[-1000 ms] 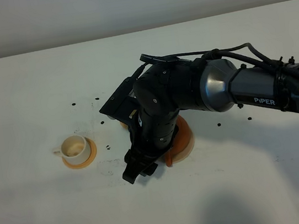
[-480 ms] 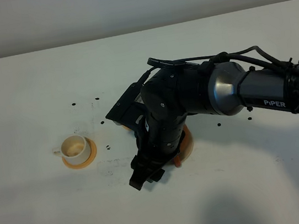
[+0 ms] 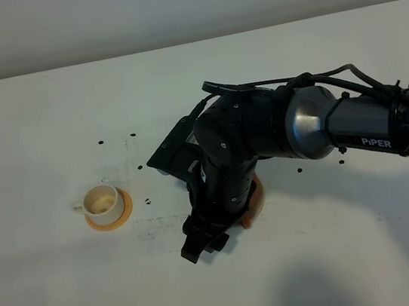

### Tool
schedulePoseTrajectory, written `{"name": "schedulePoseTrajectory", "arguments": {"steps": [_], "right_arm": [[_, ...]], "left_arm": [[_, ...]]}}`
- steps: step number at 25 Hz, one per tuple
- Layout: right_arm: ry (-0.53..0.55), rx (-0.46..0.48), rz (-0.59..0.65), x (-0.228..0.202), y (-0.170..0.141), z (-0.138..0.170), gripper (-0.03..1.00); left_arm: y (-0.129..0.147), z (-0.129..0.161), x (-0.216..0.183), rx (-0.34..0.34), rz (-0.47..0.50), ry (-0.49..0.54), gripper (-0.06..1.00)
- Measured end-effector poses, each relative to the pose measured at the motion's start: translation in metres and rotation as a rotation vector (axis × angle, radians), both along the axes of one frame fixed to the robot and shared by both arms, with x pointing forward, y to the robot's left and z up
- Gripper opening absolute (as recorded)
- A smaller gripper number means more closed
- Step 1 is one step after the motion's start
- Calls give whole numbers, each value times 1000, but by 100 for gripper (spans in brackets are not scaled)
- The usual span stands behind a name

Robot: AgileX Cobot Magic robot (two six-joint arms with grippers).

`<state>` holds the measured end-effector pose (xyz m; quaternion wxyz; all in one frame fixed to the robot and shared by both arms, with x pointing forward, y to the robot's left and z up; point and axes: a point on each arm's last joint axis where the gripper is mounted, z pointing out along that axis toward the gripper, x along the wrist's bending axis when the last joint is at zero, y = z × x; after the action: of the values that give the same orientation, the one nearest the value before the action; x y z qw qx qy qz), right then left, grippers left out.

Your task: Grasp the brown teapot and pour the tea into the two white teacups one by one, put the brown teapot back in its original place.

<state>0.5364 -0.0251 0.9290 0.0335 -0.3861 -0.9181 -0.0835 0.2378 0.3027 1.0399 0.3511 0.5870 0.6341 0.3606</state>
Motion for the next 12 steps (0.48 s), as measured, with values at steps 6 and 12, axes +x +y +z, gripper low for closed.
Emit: {"name": "schedulePoseTrajectory", "arguments": {"steps": [6, 12], "right_arm": [[3, -3, 1, 0, 0, 0, 55], [16, -37, 18, -2, -3, -1, 55]], "left_arm": [[0, 0, 0, 0, 0, 0, 30], [0, 0, 0, 1, -1, 0, 30]]}}
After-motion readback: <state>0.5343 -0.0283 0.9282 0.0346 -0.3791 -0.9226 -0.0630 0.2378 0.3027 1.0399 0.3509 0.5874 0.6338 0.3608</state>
